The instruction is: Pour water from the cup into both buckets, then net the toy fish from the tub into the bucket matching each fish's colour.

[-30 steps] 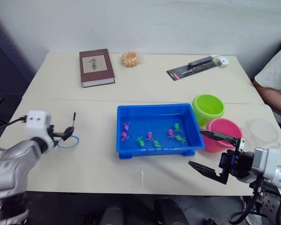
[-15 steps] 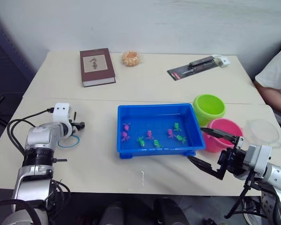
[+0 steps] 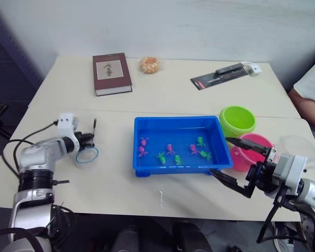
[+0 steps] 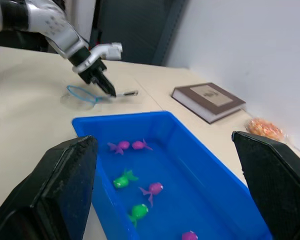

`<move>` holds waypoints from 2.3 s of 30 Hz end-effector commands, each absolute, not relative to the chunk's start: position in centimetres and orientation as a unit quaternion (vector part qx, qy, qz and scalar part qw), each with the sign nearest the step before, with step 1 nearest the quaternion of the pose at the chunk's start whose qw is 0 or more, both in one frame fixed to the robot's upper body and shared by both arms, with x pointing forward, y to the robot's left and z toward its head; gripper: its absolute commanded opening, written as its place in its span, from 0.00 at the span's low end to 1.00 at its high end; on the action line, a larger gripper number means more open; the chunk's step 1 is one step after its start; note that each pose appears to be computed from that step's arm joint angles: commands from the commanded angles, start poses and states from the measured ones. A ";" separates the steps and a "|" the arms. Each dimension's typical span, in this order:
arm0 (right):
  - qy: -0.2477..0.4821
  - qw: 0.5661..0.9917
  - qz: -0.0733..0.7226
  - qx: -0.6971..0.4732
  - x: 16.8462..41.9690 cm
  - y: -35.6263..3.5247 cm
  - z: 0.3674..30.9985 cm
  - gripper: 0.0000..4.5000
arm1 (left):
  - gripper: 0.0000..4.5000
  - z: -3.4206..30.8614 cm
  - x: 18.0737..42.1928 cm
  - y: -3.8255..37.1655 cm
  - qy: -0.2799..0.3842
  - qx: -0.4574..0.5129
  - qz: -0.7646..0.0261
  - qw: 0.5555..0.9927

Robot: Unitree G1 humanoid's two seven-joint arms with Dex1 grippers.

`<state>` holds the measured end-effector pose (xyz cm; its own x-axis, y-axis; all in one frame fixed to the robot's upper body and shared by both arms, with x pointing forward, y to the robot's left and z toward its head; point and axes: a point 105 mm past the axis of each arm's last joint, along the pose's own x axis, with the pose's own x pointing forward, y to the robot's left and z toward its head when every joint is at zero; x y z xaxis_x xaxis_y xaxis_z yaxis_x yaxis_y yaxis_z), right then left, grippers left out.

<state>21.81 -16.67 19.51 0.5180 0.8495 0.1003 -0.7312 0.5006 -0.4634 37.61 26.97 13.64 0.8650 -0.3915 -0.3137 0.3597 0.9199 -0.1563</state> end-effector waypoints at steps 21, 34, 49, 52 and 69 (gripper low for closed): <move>0.074 0.769 0.621 -0.129 21.9 -10.7 19.7 1.00 | 0.01 20.1 28.6 9.2 0.091 0.348 -0.737 0.572; 0.100 0.787 0.600 -0.105 24.3 -8.2 19.0 1.00 | 0.01 20.4 27.9 6.8 0.085 0.317 -0.761 0.559; 0.118 0.777 0.613 -0.086 24.3 -7.2 19.4 0.88 | 0.00 20.3 28.1 5.6 0.090 0.307 -0.762 0.563; 0.123 0.774 0.616 -0.083 24.1 -7.0 19.3 0.56 | 0.00 20.3 28.2 5.5 0.090 0.306 -0.762 0.564; 0.085 0.776 0.617 -0.102 23.9 -7.6 20.2 0.00 | 0.70 26.4 28.6 6.7 -0.066 0.188 -0.745 0.637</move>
